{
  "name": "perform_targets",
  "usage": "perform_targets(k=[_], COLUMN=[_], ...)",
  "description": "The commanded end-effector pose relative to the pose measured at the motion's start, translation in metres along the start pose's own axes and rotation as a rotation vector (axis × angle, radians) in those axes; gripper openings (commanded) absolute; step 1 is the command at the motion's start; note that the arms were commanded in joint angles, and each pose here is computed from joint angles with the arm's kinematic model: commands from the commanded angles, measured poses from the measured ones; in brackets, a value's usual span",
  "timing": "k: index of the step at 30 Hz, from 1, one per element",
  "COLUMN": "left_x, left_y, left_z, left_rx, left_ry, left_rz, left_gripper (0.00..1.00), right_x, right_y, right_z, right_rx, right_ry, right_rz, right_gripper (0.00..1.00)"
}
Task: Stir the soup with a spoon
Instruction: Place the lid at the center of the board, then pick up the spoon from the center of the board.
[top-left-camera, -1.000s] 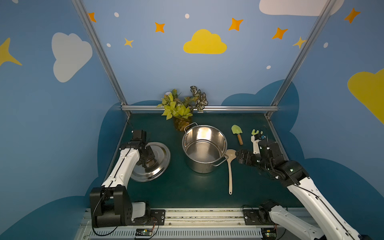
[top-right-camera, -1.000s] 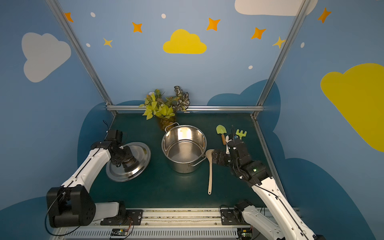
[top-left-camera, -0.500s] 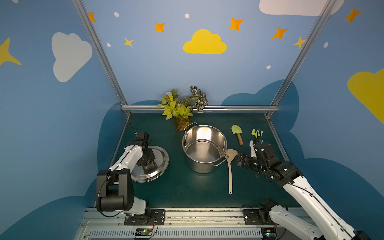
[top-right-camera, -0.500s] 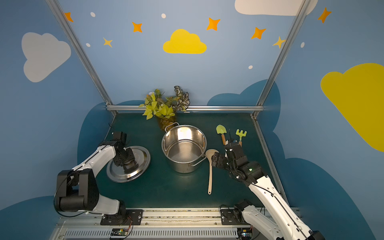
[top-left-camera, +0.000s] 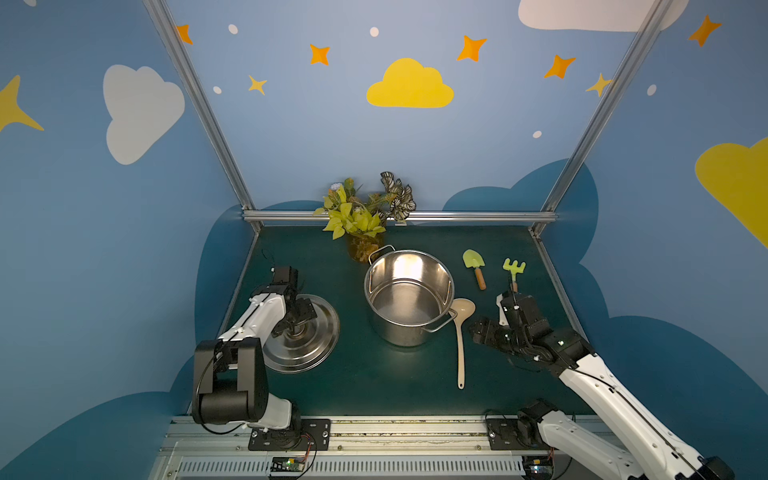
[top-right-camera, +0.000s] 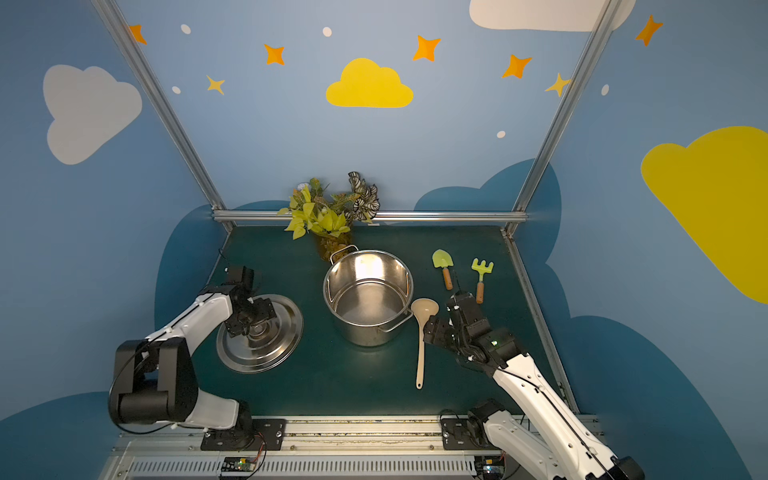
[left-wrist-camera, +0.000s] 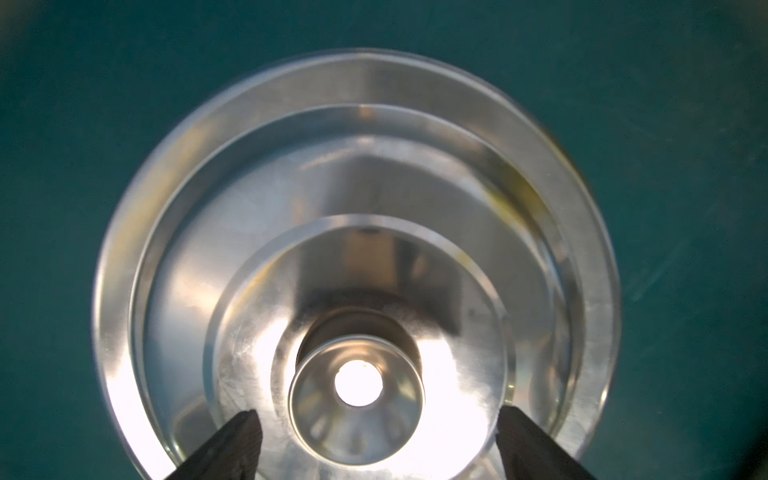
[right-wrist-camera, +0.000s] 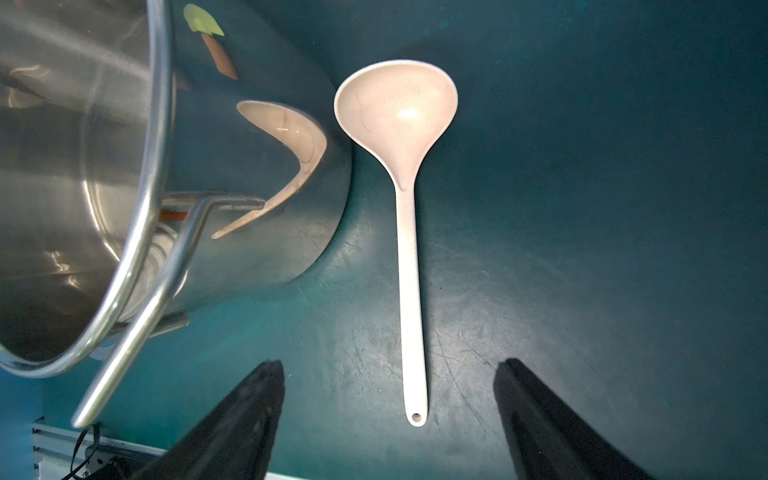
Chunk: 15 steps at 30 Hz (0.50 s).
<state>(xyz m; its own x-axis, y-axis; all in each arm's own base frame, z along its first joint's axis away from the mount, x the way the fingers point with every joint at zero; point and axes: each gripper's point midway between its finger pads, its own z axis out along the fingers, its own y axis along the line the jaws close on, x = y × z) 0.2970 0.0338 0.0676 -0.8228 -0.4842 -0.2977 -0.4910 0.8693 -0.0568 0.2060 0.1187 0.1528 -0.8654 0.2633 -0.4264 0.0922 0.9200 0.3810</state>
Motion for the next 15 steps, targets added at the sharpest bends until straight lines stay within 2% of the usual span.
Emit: perform_targets(k=[1, 7, 11, 15], left_x=[-0.005, -0.005, 0.001, 0.012], left_y=[-0.017, -0.053, -0.074, -0.089], left_z=[-0.026, -0.071, -0.097, -0.115], left_rx=[0.079, 0.165, 0.222, 0.267], left_ry=[-0.055, -0.123, -0.151, -0.159], left_rz=[0.023, 0.156, 0.236, 0.299], left_gripper=[0.93, 0.93, 0.93, 0.93], right_x=[0.019, 0.049, 0.058, 0.062], right_y=[-0.009, -0.016, -0.017, -0.012], right_z=[0.009, 0.033, 0.046, 0.063], right_rx=[0.035, 0.089, 0.133, 0.145], right_ry=[0.077, 0.206, 0.248, 0.316], right_rz=[0.025, 0.028, -0.007, -0.029], right_gripper=[0.82, 0.73, 0.70, 0.63])
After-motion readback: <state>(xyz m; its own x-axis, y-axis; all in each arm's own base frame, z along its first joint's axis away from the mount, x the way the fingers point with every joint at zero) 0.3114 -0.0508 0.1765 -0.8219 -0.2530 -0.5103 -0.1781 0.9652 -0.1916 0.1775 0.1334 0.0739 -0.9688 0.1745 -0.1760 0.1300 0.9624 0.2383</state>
